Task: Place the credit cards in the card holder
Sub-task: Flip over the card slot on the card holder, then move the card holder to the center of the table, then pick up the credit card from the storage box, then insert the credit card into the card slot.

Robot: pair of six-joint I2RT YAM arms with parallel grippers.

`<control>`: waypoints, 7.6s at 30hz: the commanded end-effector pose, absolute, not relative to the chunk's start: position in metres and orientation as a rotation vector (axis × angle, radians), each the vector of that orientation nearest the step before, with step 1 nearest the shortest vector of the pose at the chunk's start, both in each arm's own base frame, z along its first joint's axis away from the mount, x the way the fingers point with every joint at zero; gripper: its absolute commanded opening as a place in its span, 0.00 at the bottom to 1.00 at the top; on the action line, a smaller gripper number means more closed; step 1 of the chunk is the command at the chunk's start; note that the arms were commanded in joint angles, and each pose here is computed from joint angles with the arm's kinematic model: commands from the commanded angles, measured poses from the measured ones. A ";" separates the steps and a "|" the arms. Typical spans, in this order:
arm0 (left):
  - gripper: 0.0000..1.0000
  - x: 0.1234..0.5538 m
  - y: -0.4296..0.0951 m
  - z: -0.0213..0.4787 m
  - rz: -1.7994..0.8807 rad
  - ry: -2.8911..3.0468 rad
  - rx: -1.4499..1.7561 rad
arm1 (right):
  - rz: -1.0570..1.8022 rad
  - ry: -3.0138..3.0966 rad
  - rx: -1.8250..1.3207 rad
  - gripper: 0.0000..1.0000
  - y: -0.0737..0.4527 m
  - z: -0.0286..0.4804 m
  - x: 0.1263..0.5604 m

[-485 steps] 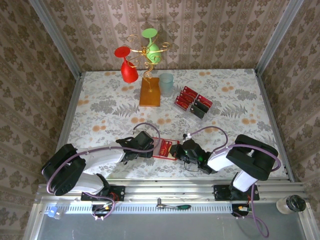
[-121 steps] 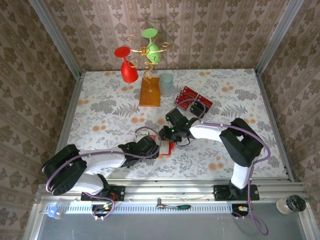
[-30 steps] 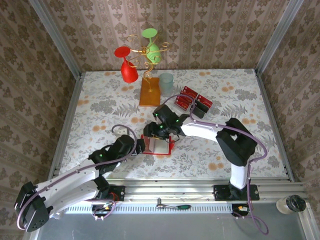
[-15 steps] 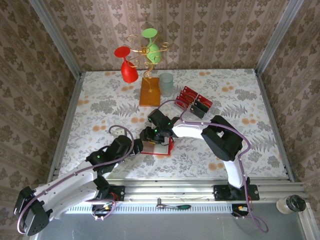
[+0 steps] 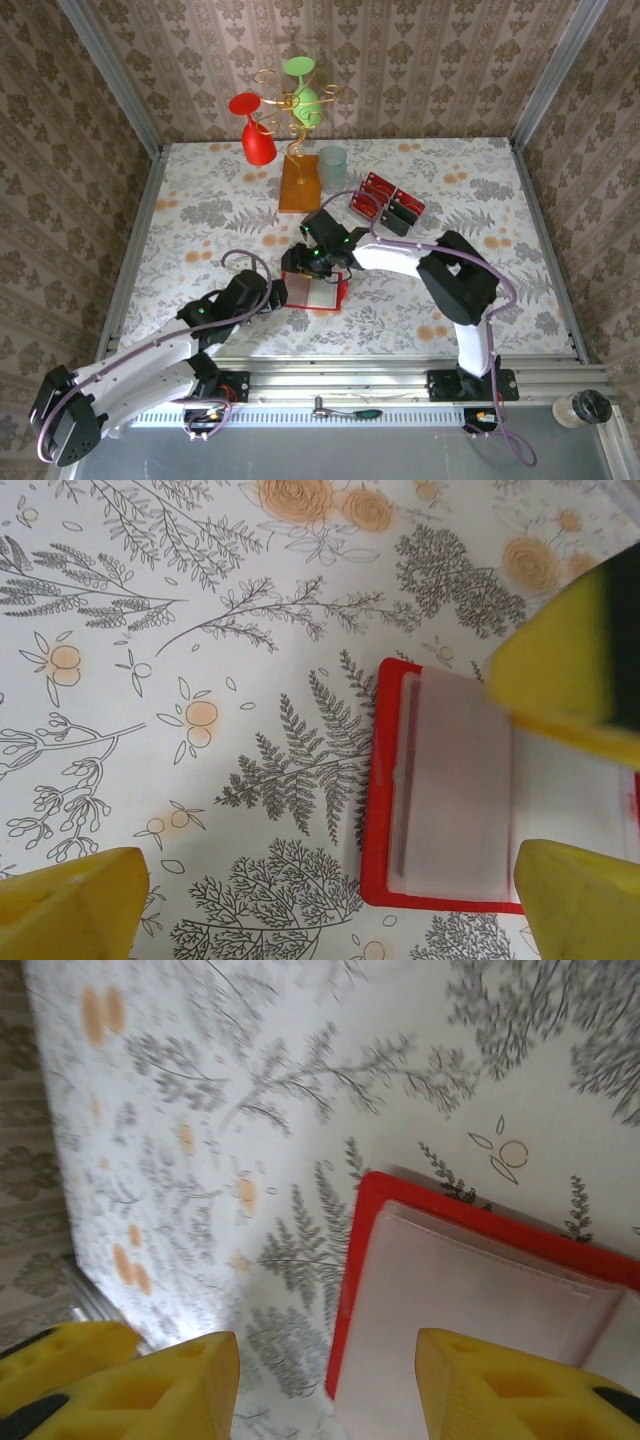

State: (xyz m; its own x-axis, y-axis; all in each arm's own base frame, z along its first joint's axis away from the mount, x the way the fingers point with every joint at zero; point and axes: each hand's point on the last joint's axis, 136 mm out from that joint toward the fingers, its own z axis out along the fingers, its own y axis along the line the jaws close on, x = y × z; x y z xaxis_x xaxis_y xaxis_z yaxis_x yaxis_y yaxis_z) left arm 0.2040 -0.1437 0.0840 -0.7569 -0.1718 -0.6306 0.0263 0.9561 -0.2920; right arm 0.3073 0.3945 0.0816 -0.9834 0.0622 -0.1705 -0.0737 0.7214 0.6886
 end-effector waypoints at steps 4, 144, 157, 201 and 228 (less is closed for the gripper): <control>0.95 0.218 -0.163 0.091 -0.376 2.406 -0.042 | 1.001 2.713 -0.002 0.51 0.346 0.109 0.303; 1.00 0.237 -0.191 0.065 -0.261 2.498 0.055 | -0.405 2.809 -0.365 0.38 0.113 0.084 0.425; 1.00 0.238 -0.192 0.066 -0.262 2.498 0.059 | -0.256 2.829 -0.428 0.13 0.130 0.086 0.414; 1.00 0.229 -0.178 0.060 -0.225 2.510 0.070 | 0.843 2.667 -0.185 0.00 0.288 0.097 0.316; 1.00 0.240 -0.190 0.058 -0.203 2.518 0.135 | 0.832 2.800 -0.179 0.00 0.296 0.040 0.309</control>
State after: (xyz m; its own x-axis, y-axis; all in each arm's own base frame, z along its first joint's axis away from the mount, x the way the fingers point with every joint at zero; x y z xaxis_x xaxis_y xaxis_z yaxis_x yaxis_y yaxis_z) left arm 0.2291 -0.1823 0.0483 -0.8304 0.0365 -0.5559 0.1222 0.9855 -0.1178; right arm 0.3190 0.2958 0.0564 -0.9561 -0.0420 -0.2901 -0.1972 0.8245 0.5304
